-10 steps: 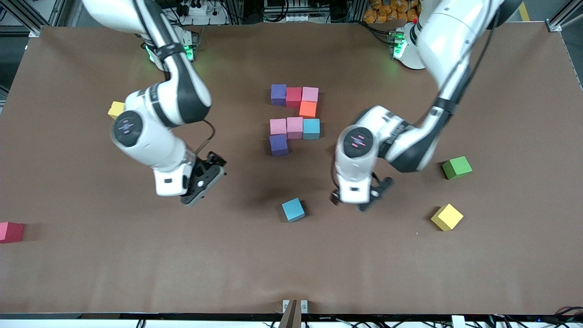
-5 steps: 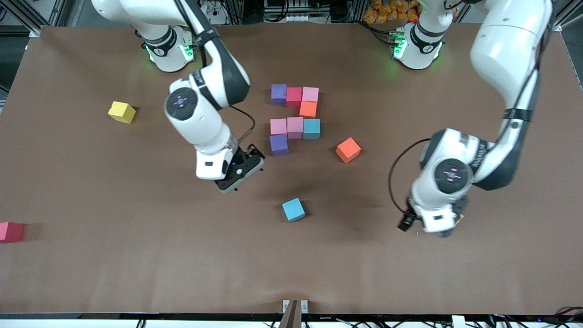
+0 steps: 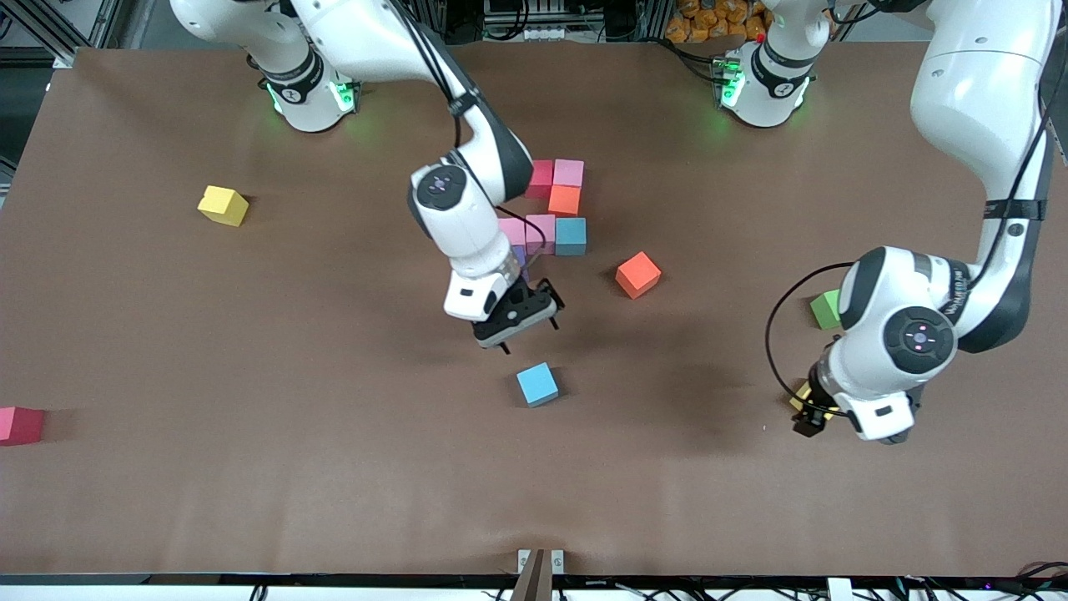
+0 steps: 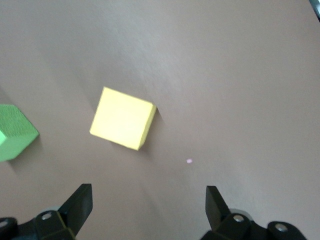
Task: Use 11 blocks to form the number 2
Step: 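Grasp the loose cyan cube with the right gripper while the left gripper reaches yellow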
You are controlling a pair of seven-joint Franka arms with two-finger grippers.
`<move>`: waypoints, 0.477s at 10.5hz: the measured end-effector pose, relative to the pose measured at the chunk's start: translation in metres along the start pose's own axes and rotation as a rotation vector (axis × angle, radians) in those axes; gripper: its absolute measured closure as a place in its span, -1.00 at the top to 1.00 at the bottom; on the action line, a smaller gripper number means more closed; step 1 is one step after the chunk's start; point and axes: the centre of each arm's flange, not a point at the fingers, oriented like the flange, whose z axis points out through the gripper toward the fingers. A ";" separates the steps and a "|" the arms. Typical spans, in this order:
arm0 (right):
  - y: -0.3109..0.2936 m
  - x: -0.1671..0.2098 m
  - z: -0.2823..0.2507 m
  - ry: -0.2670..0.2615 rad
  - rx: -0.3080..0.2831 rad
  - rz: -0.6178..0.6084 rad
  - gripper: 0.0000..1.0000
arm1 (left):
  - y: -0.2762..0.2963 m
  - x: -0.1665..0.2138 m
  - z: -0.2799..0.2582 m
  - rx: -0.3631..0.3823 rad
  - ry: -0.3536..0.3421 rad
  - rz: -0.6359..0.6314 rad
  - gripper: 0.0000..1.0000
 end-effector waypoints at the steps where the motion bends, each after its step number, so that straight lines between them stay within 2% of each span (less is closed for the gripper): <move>1: 0.004 0.003 0.016 0.033 -0.010 0.015 1.00 | -0.006 0.016 0.002 0.004 -0.001 -0.023 1.00; 3: 0.024 0.007 0.045 0.092 -0.042 0.020 1.00 | -0.015 0.032 0.008 0.013 -0.005 -0.050 1.00; 5: 0.050 0.016 0.055 0.108 -0.069 0.032 1.00 | -0.020 0.039 0.014 0.024 -0.010 -0.066 1.00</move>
